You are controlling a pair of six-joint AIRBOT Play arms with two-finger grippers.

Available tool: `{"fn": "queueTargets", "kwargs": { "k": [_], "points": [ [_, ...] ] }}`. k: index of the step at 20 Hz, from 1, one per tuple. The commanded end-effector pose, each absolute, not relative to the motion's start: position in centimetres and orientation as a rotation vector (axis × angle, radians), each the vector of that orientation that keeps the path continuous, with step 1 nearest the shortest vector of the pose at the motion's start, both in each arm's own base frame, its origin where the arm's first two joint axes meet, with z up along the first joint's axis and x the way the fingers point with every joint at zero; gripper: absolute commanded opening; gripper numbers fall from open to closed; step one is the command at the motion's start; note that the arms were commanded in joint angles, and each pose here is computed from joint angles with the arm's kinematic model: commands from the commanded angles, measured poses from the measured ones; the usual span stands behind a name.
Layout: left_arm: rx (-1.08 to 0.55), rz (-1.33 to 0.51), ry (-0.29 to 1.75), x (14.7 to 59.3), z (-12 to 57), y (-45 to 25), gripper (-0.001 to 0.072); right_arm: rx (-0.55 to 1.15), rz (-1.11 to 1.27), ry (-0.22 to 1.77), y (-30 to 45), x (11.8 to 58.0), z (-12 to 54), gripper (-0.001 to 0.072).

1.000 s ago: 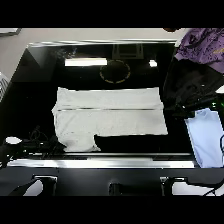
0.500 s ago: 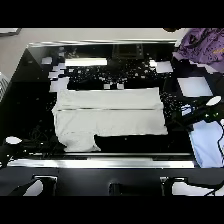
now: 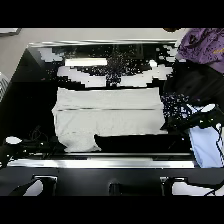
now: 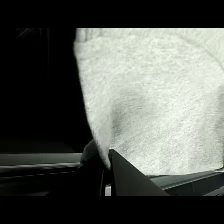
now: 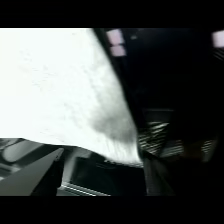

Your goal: Fold the clothes and pants, and hang the long-sleeved shirts on hangers.

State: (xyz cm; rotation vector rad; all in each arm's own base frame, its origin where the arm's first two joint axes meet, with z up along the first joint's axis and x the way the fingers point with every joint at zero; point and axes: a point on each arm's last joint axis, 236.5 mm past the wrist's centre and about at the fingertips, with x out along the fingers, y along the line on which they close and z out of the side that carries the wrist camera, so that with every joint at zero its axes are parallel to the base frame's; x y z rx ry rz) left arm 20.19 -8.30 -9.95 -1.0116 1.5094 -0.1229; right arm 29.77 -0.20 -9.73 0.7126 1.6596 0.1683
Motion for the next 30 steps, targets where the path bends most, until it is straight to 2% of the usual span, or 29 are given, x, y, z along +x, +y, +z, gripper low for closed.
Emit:
{"fn": "queueTargets", "kwargs": {
  "k": [1,2,3,4,5,8,10,13,19,22,24,27,30],
  "points": [
    [-1.012,-0.124,1.511,20.2,-9.9,-8.3,0.0020,0.737,0.176,1.622,0.4,30.1,-10.9,0.0477],
    [-1.012,-0.123,1.511,20.2,-9.9,-8.3,0.0021,0.759,0.196,1.611,1.0,30.1,-11.0,0.0408],
    [-1.012,-0.124,1.511,20.2,-9.9,-8.3,0.0020,0.766,0.198,1.612,1.2,29.9,-11.0,0.0283],
    [-1.013,-0.127,1.512,20.2,-9.8,-8.3,0.0020,0.767,0.199,1.609,1.2,30.0,-10.9,0.0087],
    [-1.015,-0.131,1.507,20.4,-9.5,-8.2,0.0020,0.756,0.200,1.599,1.1,30.1,-10.7,0.0030],
    [-0.998,-0.145,1.479,21.9,-7.3,-6.9,0.0018,0.744,0.167,1.551,0.6,30.7,-9.4,0.0029],
    [-0.959,-0.091,1.471,22.3,-5.6,-5.2,0.0018,0.739,0.117,1.557,0.1,30.2,-8.2,0.0029],
    [-0.883,-0.015,1.468,21.1,-2.8,-3.7,0.0018,0.679,0.046,1.605,-1.0,27.9,-6.4,0.0029],
    [-0.824,-0.082,1.366,19.2,1.6,-5.5,0.0017,0.628,0.058,1.554,-0.6,26.4,-2.1,0.0028],
    [-0.890,-0.140,1.278,21.7,2.6,-6.3,0.0017,0.618,0.130,1.468,0.5,28.3,-1.4,0.0028],
    [-0.913,-0.158,1.259,23.2,2.3,-6.2,0.0016,0.484,0.172,1.403,1.7,30.4,-1.1,0.0028],
    [-0.893,-0.154,1.239,26.0,2.3,-5.2,0.0016,0.302,0.031,1.290,0.7,34.5,-0.4,0.0028],
    [-0.849,-0.170,1.220,30.2,2.5,-4.7,0.0017,0.288,-0.021,1.242,-0.2,37.3,0.3,0.0028]
  ]
}}
